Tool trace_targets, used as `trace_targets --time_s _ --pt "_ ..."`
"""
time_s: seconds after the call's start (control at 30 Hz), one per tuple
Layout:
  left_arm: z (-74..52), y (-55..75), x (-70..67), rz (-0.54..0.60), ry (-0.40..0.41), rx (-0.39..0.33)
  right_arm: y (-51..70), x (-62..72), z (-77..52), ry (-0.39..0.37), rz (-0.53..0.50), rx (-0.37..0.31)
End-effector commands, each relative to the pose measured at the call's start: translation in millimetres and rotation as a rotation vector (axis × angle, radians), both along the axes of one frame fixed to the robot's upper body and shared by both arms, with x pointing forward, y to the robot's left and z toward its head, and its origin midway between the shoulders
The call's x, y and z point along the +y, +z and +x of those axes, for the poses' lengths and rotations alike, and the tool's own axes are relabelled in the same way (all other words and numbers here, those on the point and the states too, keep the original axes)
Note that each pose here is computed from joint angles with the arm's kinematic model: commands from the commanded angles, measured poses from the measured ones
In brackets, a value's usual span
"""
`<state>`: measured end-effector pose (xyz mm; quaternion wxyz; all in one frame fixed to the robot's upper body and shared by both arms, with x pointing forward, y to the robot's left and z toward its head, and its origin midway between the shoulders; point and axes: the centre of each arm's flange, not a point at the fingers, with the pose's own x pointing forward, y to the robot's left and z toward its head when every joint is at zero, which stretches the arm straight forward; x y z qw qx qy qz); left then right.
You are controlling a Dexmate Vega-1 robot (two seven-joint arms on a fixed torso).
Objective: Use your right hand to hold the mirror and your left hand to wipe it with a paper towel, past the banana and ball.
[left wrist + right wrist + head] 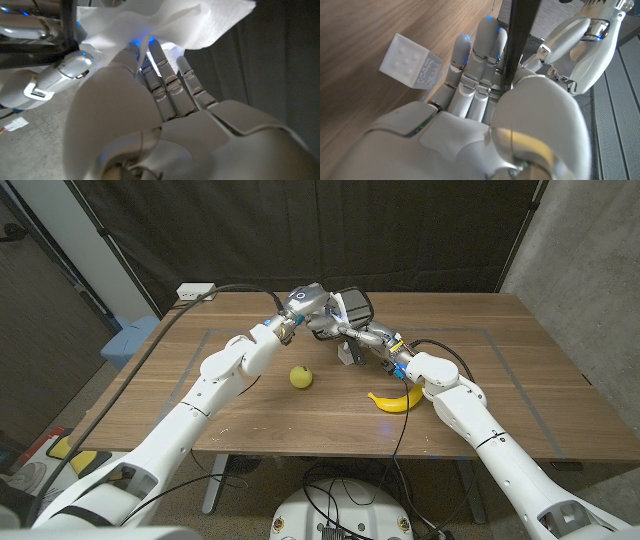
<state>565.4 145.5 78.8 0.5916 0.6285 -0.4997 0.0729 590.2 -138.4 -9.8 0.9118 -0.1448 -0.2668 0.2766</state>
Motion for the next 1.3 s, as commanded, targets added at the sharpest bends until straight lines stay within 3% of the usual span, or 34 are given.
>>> trace_targets --time_s 0.03,0.3,0.47,0.77,0.97,1.17,1.3 --pt "-19.0 3.6 22.2 -0.24 0.101 -0.248 -3.1 -7.9 4.5 -0.023 0.011 0.022" --pt "-21.3 8.7 31.5 -0.274 0.168 -0.227 -1.6 -11.1 4.4 -0.029 0.007 0.026" --pt "-23.1 14.0 36.8 -0.265 0.22 -0.171 0.3 -13.4 4.3 -0.03 0.0 0.039" --pt "-20.8 10.7 44.2 -0.248 0.29 -0.151 1.9 -15.0 3.8 -0.037 -0.026 0.059" --pt "-20.8 14.6 50.7 -0.25 0.284 -0.05 1.8 -17.7 3.8 -0.036 -0.023 0.084" --pt "-14.0 19.2 59.8 -0.254 0.279 0.175 -0.5 -23.5 5.0 -0.042 -0.022 0.115" --pt "-12.9 20.0 62.5 -0.243 0.29 0.236 -1.6 -25.5 7.0 -0.029 -0.025 0.157"
